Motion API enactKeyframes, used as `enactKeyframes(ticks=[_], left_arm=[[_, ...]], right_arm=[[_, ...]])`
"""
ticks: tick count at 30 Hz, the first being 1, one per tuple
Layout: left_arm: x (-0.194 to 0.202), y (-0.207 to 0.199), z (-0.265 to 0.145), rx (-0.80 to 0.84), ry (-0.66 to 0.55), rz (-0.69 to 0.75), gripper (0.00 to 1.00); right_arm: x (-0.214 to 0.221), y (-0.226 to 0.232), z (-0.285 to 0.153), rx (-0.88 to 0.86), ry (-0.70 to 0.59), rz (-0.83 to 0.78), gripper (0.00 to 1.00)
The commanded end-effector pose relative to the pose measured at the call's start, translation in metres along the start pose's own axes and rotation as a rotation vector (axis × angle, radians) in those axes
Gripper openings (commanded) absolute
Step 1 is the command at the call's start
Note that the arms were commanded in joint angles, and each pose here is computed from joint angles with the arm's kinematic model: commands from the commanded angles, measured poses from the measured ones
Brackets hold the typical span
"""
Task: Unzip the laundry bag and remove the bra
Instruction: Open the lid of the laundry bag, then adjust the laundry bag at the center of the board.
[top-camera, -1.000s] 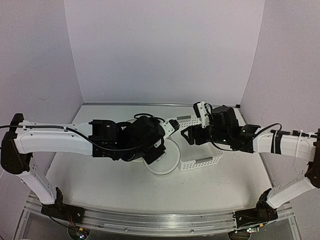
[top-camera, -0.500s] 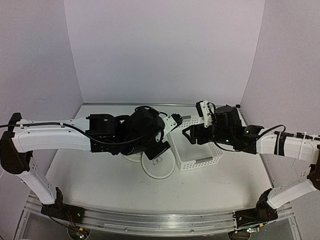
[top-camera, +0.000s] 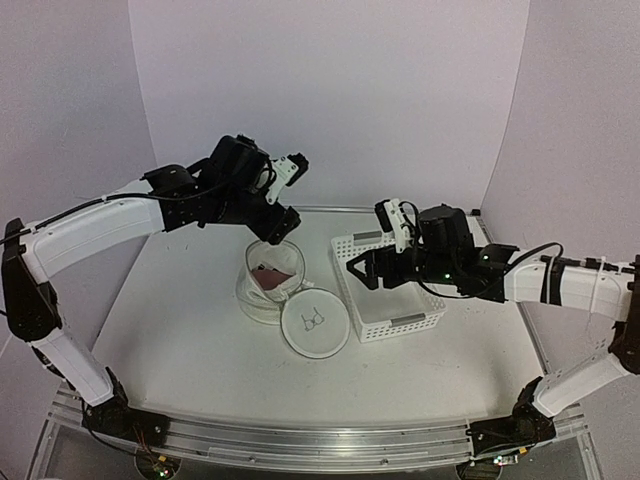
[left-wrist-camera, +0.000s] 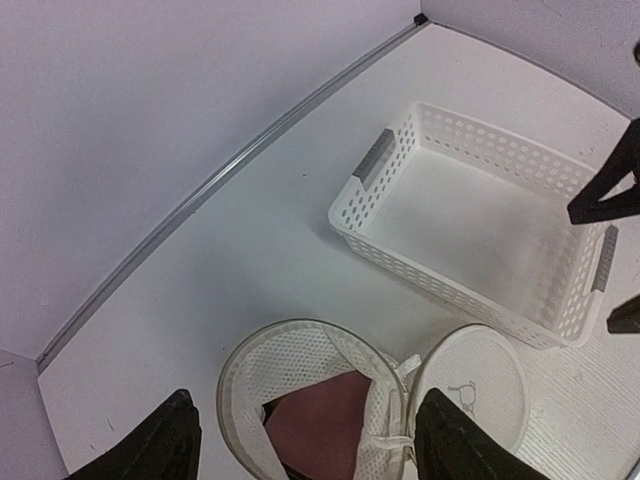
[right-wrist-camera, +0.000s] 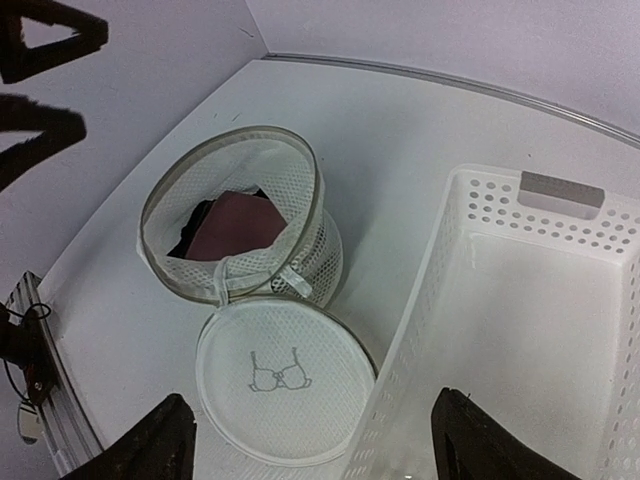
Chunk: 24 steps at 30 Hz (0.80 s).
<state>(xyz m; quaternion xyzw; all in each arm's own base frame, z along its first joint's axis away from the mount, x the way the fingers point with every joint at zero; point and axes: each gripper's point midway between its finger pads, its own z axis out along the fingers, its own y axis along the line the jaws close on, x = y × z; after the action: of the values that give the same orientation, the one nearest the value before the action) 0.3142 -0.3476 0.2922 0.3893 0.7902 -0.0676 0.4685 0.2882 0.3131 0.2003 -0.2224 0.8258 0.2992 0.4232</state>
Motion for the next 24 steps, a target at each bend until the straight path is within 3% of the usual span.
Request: enactKeyframes(ticks=[1, 11, 24], left_arm=[[-0.023, 0.028, 0.001, 0.045, -0.051, -0.060, 0.76], [0.032, 0.081, 0.077, 0.049, 0.112, -0.288, 0.78], [0.081, 0.078, 0.126, 0.172, 0.238, -0.430, 0.74]], right_arm=[[-0.033, 0.027, 0.011, -0.077, -0.055, -0.008, 0.86], [-0.041, 0.027, 0.077, -0.039, 0.051, 0.084, 0.93], [-0.027, 0.031, 0.147, -0.062, 0.185, 0.151, 0.92]])
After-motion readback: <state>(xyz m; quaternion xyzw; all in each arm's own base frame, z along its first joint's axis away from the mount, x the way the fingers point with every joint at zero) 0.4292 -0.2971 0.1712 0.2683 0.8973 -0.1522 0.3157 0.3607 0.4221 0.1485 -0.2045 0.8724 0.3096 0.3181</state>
